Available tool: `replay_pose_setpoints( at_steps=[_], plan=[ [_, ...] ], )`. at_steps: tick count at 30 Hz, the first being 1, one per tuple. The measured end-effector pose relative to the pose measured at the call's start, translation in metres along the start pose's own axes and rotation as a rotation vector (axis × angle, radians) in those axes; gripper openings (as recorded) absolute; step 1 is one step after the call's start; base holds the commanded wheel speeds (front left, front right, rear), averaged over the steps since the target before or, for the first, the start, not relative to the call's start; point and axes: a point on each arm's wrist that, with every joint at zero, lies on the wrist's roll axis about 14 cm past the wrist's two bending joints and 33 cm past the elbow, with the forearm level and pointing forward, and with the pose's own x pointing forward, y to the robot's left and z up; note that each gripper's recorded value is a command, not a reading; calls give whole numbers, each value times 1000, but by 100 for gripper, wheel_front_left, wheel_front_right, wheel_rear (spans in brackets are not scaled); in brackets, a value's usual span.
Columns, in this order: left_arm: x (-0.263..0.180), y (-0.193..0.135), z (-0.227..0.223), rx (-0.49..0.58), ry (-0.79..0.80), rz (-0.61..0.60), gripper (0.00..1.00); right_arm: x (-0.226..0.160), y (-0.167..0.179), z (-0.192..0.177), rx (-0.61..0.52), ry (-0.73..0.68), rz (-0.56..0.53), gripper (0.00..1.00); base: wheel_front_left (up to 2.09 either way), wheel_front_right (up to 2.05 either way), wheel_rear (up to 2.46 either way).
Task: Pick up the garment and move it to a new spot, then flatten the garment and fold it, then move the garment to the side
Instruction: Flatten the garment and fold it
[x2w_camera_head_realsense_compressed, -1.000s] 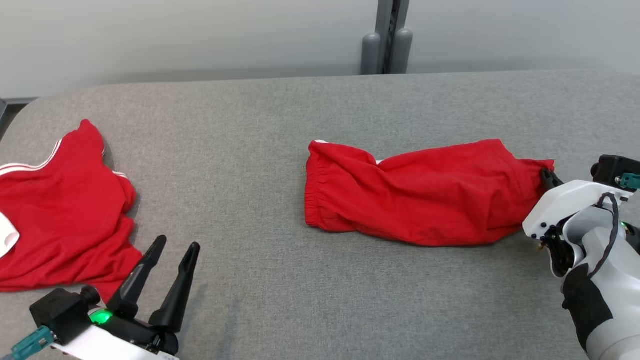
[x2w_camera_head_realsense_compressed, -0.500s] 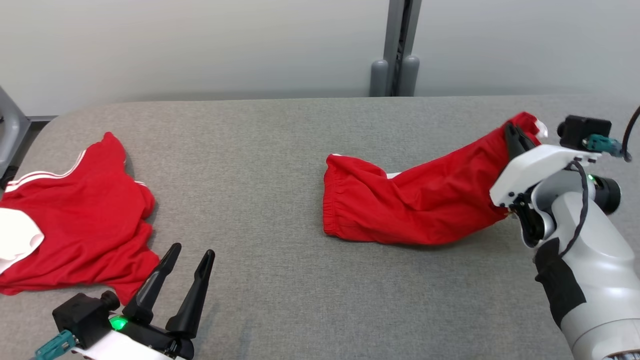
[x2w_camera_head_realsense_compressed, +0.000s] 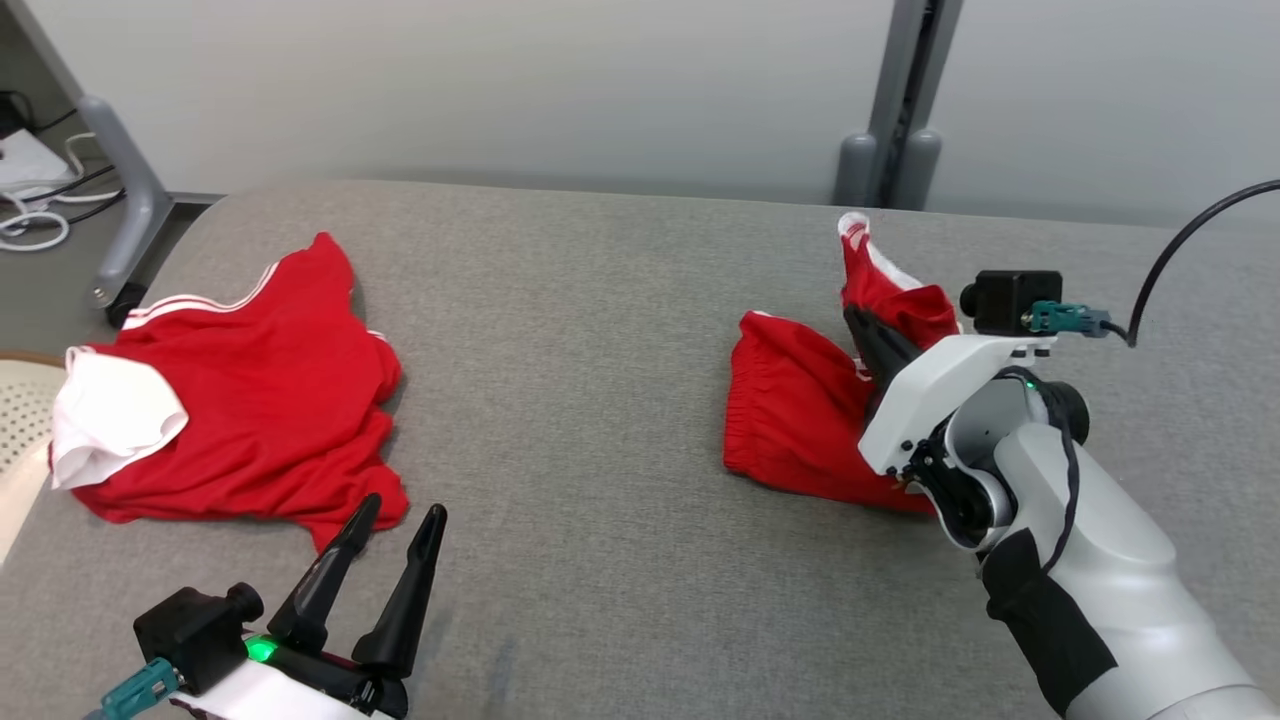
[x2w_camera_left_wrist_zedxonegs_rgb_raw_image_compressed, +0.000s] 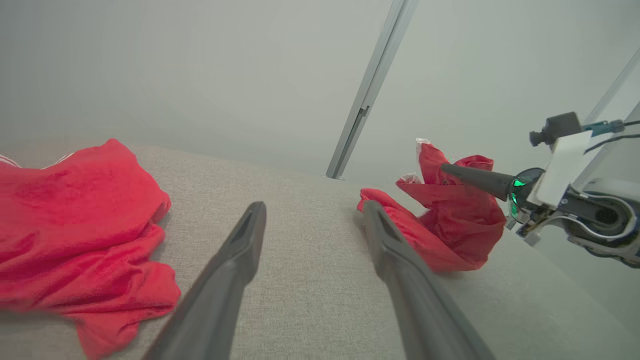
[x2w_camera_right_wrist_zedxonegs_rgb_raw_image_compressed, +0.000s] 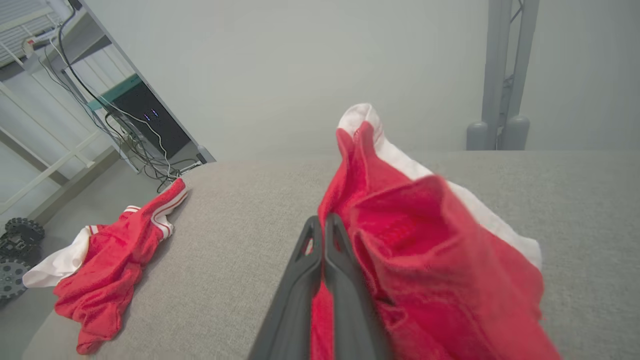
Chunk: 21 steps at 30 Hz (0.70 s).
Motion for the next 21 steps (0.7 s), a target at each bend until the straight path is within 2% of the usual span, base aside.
replay_pose_setpoints(
  at_steps=[8,9,10,11,12,21],
  plan=[
    [-10,20,4,11,-7,61,100,12,20,-42,33,114,54,0,0,0,0],
    [-10,21,4,11,-4,67,100,13,23,-46,41,124,64,5,0,0,0],
    [-11,23,3,10,-3,71,100,14,27,-50,49,133,74,29,0,0,0],
    [-10,24,3,10,-3,74,100,14,30,-53,50,138,83,80,0,0,0],
    [-10,24,3,9,-2,75,100,15,33,-53,52,136,94,100,0,0,0],
    [-2,17,3,12,-3,43,100,9,60,-23,146,0,174,100,0,0,0]
  ],
)
